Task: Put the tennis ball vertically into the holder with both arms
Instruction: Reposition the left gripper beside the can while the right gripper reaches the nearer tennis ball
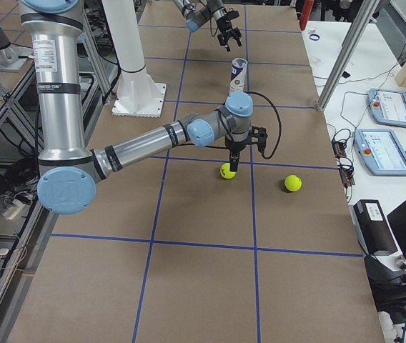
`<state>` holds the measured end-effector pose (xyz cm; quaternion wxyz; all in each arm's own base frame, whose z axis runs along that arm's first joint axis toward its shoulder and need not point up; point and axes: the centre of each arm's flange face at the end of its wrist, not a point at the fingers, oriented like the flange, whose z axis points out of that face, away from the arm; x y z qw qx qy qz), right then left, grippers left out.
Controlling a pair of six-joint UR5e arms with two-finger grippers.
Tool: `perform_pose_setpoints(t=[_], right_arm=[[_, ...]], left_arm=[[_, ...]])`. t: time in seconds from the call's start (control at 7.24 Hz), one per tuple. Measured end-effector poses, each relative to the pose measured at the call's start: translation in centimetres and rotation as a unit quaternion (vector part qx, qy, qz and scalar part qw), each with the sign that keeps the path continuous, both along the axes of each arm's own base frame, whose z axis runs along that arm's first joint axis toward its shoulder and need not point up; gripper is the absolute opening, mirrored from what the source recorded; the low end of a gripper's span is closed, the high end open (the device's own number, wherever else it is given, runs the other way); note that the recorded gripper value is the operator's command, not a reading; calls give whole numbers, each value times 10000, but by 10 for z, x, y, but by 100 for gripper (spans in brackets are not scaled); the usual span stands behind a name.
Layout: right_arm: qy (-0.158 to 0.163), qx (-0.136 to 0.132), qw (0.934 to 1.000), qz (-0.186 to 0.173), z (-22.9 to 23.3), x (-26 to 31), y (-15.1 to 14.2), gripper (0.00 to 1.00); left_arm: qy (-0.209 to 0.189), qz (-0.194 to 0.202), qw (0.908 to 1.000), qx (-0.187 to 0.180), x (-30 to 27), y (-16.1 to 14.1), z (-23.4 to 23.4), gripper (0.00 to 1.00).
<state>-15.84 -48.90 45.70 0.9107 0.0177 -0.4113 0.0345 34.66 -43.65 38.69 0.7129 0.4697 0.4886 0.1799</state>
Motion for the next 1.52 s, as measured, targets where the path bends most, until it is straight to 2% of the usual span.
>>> perform_pose_setpoints(t=[0.28,0.55,1.24,1.38,1.52], right_arm=[[4,190,9997,-146,10,-58,-6,99],[78,265,9990,-357,25,-99,-14,99],[388,207,9967,-687,62,-131,-8,97],[416,163,9964,-725,68,-135,-8,84],[426,123,9961,-758,72,-138,-7,45]], left_arm=[[37,80,10000,24,21,-4,-10,99],[71,84,9999,51,26,-7,-16,99],[98,84,9999,81,28,-8,-20,99],[99,84,9999,83,28,-8,-20,99],[100,85,9999,83,28,-8,-20,99]])
